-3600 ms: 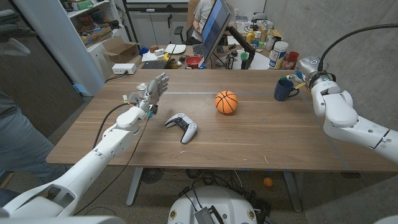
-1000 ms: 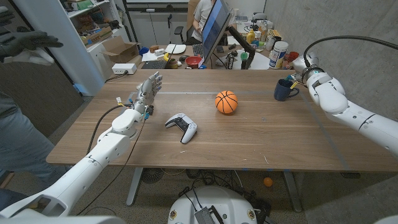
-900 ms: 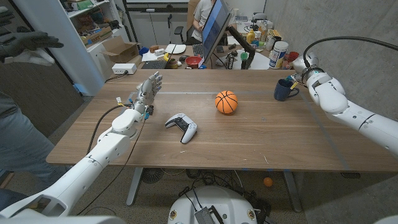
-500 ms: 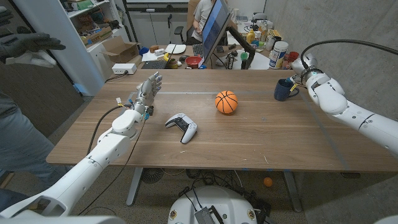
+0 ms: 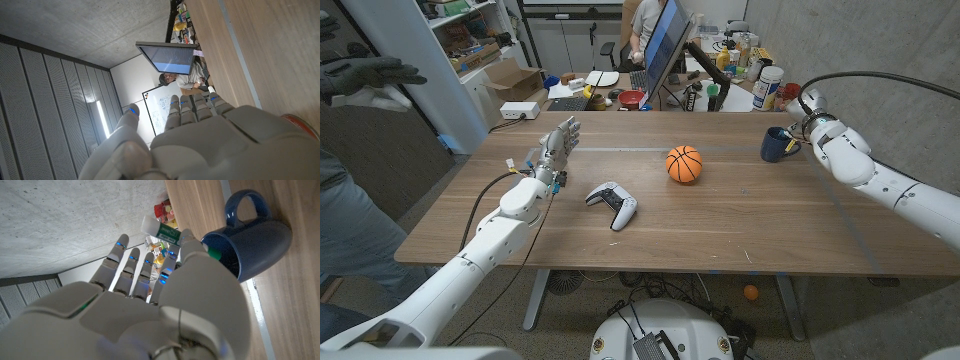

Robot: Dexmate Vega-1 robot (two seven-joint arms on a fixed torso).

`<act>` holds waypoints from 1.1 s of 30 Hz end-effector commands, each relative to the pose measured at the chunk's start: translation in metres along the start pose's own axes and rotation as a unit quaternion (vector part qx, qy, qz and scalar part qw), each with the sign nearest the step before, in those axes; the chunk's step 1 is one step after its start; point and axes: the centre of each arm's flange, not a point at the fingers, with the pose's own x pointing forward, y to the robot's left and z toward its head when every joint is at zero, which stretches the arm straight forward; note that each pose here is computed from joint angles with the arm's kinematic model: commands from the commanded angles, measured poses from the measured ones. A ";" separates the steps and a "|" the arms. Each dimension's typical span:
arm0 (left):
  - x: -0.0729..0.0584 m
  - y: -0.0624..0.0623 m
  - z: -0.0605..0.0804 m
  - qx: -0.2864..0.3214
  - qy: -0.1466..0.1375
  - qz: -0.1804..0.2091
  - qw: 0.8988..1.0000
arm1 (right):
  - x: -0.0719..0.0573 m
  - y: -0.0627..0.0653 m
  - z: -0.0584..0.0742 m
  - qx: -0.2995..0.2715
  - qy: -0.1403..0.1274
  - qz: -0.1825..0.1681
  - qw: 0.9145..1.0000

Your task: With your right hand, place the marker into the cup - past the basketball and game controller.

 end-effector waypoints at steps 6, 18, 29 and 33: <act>-0.006 0.001 -0.003 -0.003 0.001 0.003 1.000 | 0.000 -0.001 0.011 -0.023 -0.005 -0.002 1.000; -0.010 0.003 -0.005 -0.005 0.002 0.004 1.000 | 0.010 -0.011 0.009 -0.026 -0.006 -0.013 1.000; -0.011 0.005 -0.009 -0.011 0.001 0.008 1.000 | 0.002 -0.018 0.016 -0.035 -0.018 -0.021 0.999; -0.010 0.005 -0.011 -0.014 0.001 0.007 1.000 | -0.002 -0.019 0.015 -0.038 -0.021 -0.023 0.999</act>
